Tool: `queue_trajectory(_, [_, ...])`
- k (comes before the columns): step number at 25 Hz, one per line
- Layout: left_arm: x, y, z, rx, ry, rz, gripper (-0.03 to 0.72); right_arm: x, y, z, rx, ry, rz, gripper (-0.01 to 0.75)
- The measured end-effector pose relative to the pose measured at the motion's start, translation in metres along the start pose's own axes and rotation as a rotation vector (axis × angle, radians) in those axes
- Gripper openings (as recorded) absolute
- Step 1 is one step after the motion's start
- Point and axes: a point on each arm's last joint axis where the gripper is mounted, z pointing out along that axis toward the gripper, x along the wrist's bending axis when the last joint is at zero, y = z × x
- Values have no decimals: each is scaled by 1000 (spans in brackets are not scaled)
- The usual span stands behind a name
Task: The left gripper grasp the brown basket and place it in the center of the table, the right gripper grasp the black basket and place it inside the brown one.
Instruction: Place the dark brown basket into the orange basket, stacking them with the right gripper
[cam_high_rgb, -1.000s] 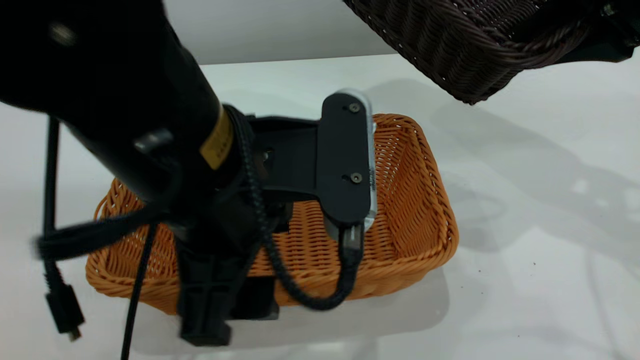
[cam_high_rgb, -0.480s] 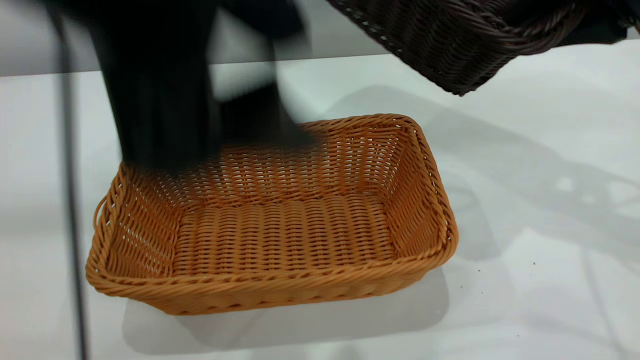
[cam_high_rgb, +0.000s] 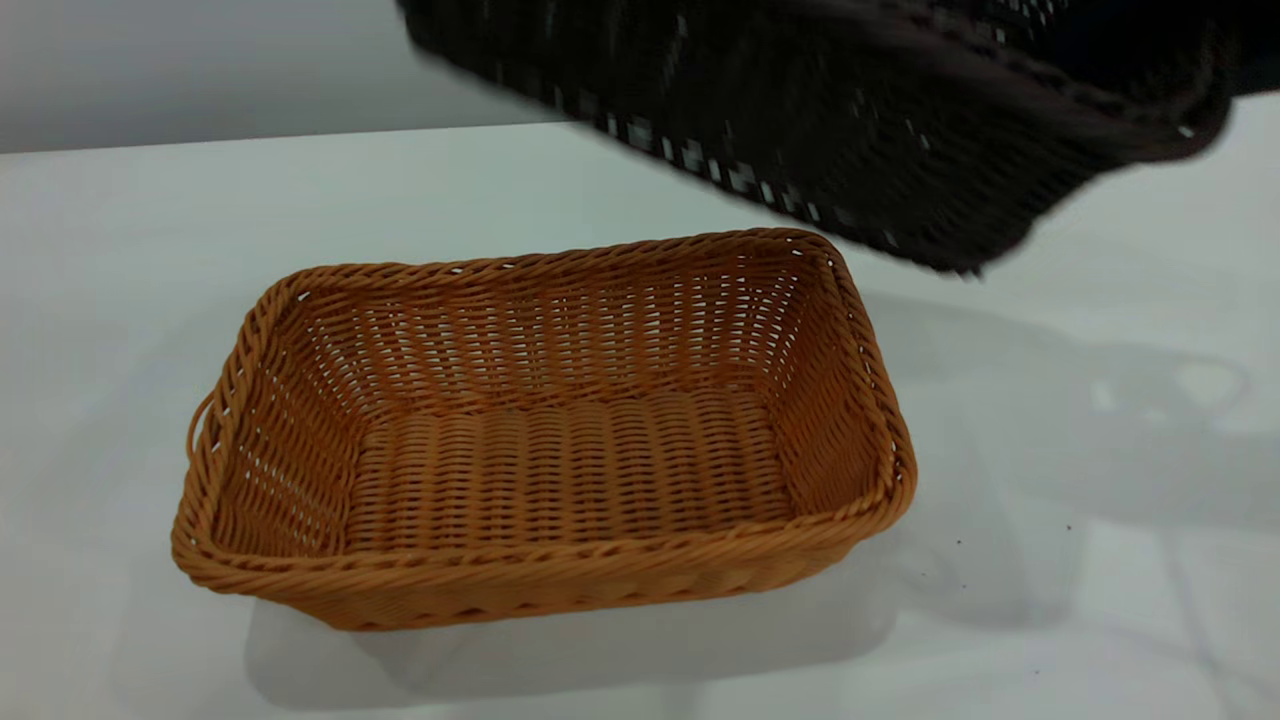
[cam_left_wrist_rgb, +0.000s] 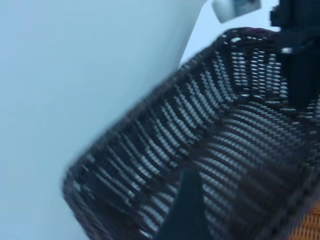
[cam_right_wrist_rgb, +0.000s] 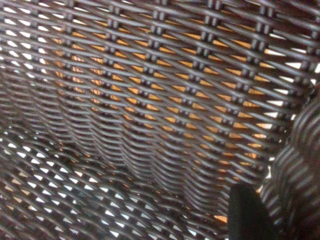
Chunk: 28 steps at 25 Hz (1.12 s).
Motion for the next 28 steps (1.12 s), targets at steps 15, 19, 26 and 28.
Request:
queue_trajectory(15, [1,1,1,-14,9,-10,585,68,-12,39,201,-89,-282,225])
queue_trajectory(19, [1,1,1,-14,9,-11,585,75,-1,46,251,-93,-317,225])
queue_trajectory(26, [1,2,1,-15,9,-11,585,65,18,69,279,-114,-275,225])
queue_trajectory(28, [1,2,1,-15,9,-11,585,61,21,76,293,-118,-261,225])
